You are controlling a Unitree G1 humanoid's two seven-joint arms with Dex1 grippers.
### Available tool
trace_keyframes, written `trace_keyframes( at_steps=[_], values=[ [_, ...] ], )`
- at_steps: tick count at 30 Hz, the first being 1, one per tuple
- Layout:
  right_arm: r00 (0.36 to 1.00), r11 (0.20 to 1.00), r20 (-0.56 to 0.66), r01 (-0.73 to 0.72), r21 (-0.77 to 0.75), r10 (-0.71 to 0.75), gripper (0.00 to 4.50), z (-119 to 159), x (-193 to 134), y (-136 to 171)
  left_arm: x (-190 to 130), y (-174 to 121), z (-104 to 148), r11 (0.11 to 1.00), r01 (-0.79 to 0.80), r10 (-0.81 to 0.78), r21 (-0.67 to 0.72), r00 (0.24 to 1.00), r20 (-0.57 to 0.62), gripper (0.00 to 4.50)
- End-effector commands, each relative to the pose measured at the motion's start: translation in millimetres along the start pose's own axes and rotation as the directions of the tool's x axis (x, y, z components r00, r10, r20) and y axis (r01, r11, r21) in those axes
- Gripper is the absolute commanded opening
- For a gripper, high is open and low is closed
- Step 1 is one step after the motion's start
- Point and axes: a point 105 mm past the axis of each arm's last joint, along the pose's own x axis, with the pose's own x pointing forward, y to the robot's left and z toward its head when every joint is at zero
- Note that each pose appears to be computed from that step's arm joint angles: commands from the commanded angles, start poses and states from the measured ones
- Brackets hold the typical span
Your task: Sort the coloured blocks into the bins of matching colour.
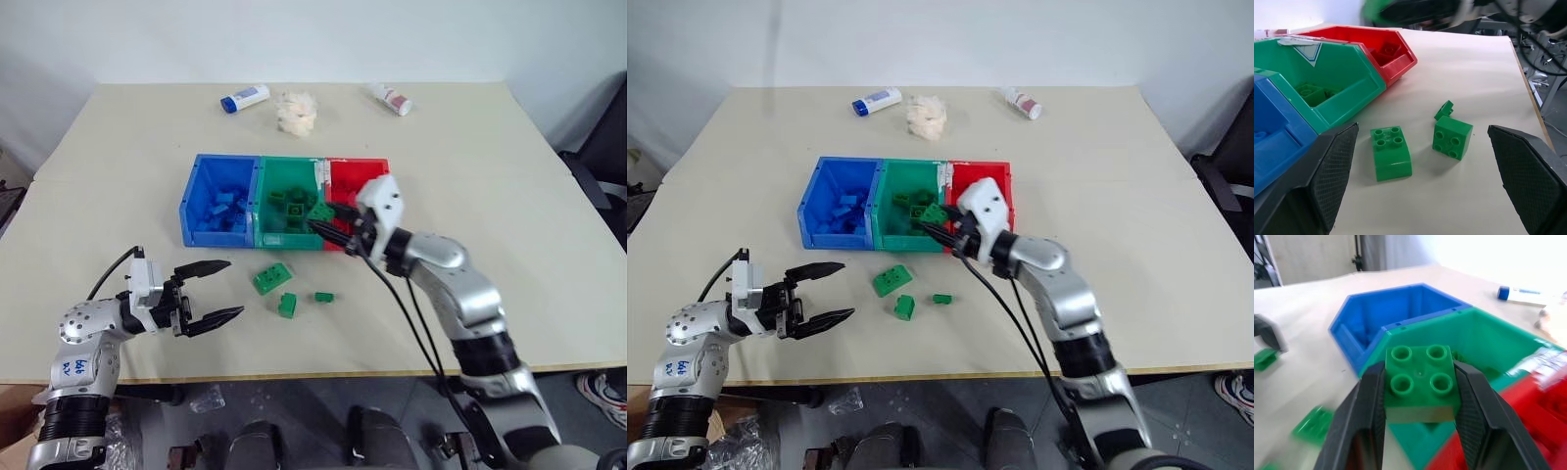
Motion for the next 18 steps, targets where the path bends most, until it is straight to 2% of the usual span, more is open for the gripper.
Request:
trace_keyframes(
  at_steps=[1, 7, 12, 18],
  values=[
    [0.995, 0.995, 0.052, 0.092, -0.036, -0.090, 2.43, 12, 24, -18, 1, 1, 5, 1.000, -0.005, 0.005, 0.025, 1.000, 0.018, 4.50],
    [0.994, 0.996, 0.083, 0.078, -0.054, -0.073, 4.47, 16, 34, -16, 0, -1, 6, 1.000, -0.011, 0.011, 0.028, 1.000, 0.022, 4.50],
    [0.997, 0.995, 0.069, -0.033, -0.094, 0.040, 4.47, 10, 6, -2, 1, -2, 4, 1.000, -0.008, 0.007, 0.022, 1.000, 0.024, 4.50],
    [0.981, 0.973, 0.008, -0.194, -0.122, 0.196, 4.47, -3, -52, 18, 6, 3, 2, 1.000, 0.009, -0.010, 0.016, 1.000, 0.027, 4.50]
  ],
)
